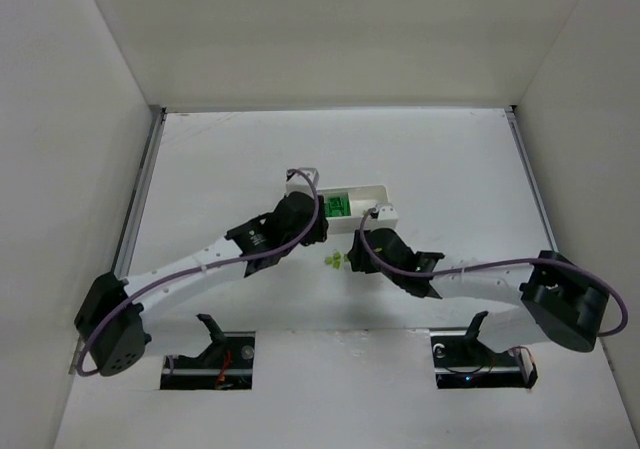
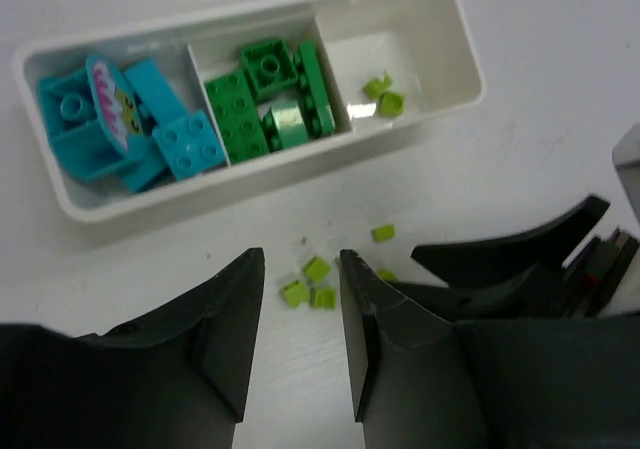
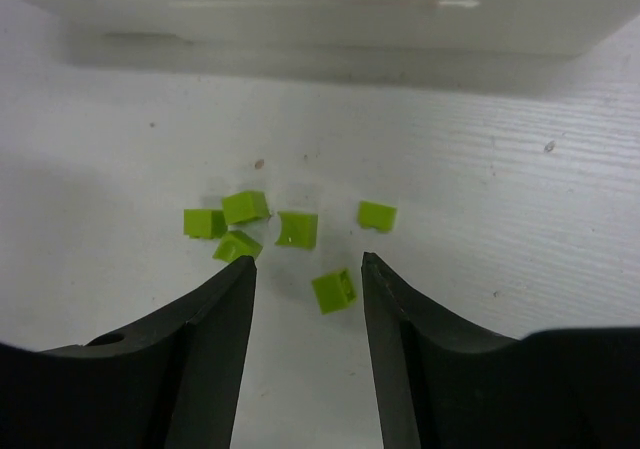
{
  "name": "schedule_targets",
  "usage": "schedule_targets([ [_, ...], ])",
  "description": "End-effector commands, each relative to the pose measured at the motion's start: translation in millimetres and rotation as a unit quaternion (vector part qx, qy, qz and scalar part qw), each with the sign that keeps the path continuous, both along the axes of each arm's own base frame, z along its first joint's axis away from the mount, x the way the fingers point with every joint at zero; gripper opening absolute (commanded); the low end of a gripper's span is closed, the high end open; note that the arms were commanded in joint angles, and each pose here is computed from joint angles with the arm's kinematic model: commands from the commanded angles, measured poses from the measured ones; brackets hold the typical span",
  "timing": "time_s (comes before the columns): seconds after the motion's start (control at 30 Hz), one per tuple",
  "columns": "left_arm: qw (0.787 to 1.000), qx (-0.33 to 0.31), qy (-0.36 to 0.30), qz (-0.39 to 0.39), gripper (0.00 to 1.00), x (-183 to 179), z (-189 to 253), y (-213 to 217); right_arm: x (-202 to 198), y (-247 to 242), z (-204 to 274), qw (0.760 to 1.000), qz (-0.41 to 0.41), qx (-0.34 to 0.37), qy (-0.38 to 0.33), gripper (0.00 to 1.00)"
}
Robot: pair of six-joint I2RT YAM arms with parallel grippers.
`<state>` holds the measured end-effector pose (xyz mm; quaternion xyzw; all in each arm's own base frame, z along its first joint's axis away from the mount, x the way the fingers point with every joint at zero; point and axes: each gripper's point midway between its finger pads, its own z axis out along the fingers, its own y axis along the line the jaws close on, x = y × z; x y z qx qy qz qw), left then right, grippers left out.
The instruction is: Sort the legos into containers by color
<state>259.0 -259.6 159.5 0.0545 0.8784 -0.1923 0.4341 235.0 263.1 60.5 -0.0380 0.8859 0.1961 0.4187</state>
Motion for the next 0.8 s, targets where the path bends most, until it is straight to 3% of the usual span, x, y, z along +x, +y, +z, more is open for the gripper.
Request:
schedule_targets([
  [0.0, 1.000, -0.003, 0.021, -0.005, 0.34, -26.4, -10.1, 10.8, 6.1, 6.1, -1.0, 1.000, -0.009, -0.012, 0.003, 0.52],
  [0.47, 0.998, -0.005, 0.057, 0.009, 0.37, -45.0, -50.8, 21.4, -10.0, 6.9, -20.0, 0.998, -0.015, -0.057, 0.027, 0.45],
  [0.77, 0.997, -0.008, 0.082, -0.005, 0.45, -48.3, -69.5, 7.2, -6.2, 10.6, -12.4, 0.999, -0.023, -0.045, 0.015, 0.22],
])
